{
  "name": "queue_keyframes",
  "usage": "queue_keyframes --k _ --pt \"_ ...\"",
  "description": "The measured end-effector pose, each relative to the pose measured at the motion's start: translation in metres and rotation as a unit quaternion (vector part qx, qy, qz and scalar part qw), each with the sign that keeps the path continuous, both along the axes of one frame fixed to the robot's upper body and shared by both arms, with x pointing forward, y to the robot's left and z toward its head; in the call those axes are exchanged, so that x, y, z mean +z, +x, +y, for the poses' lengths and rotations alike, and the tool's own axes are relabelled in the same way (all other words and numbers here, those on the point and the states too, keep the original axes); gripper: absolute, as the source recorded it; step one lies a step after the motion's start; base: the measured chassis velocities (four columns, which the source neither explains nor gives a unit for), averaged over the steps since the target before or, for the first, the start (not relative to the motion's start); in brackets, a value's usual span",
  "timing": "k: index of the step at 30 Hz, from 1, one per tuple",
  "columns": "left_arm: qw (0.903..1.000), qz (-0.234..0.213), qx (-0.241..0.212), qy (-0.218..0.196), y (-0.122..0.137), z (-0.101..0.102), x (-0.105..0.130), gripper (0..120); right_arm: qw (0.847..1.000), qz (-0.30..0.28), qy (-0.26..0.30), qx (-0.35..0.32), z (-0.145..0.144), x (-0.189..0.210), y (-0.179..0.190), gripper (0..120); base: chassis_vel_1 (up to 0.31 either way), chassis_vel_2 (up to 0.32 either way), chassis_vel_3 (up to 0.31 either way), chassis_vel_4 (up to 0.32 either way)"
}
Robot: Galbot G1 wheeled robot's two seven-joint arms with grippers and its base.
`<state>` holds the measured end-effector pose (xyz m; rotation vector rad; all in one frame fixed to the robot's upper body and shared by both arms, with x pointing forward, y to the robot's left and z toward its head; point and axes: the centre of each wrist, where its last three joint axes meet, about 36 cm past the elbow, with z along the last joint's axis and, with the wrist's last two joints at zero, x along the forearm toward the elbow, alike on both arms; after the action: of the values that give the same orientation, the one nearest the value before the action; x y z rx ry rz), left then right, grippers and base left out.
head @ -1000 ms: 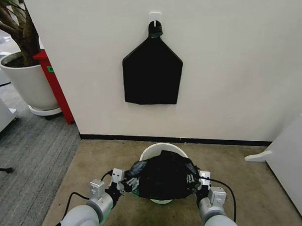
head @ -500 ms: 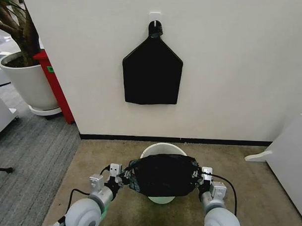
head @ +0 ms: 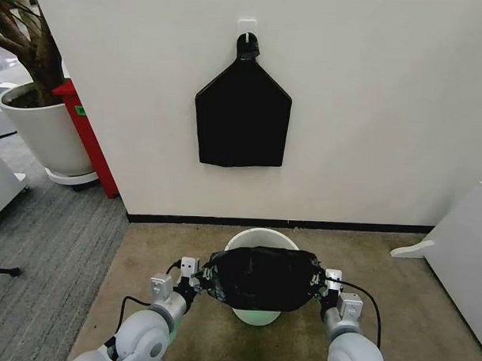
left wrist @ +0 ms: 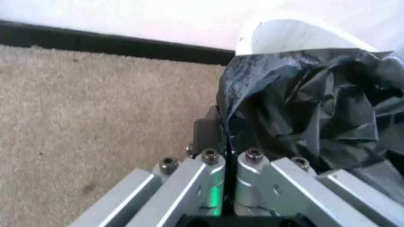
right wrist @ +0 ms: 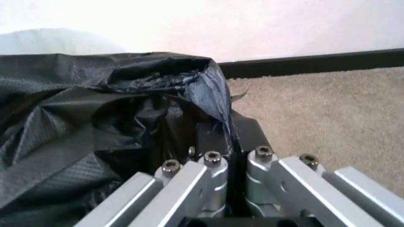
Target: Place the garbage bag over the trash bin.
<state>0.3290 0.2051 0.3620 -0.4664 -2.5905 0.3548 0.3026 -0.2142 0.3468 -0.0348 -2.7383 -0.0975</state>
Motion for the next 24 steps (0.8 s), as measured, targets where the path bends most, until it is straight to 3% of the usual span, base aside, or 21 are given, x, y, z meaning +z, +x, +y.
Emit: queue_keyframes --k 14,21,24 --pt "1.0 -0.003 0.006 0.005 0.005 -0.004 -0.021 0 0.998 -0.015 0.056 0.037 -0.015 -0.029 0.004 0 0.0 0.0 0.0 0.0" --pt "0.9999 -0.012 0.004 0.002 0.005 -0.005 -0.021 0 0.997 -0.023 0.059 0.039 -0.014 -0.031 0.005 0 0.0 0.0 0.0 0.0" --pt "0.9996 -0.029 0.002 0.005 0.002 -0.006 -0.018 5 0.997 -0.027 0.058 0.041 -0.013 -0.026 0.003 10 0.0 0.0 0.0 0.0"
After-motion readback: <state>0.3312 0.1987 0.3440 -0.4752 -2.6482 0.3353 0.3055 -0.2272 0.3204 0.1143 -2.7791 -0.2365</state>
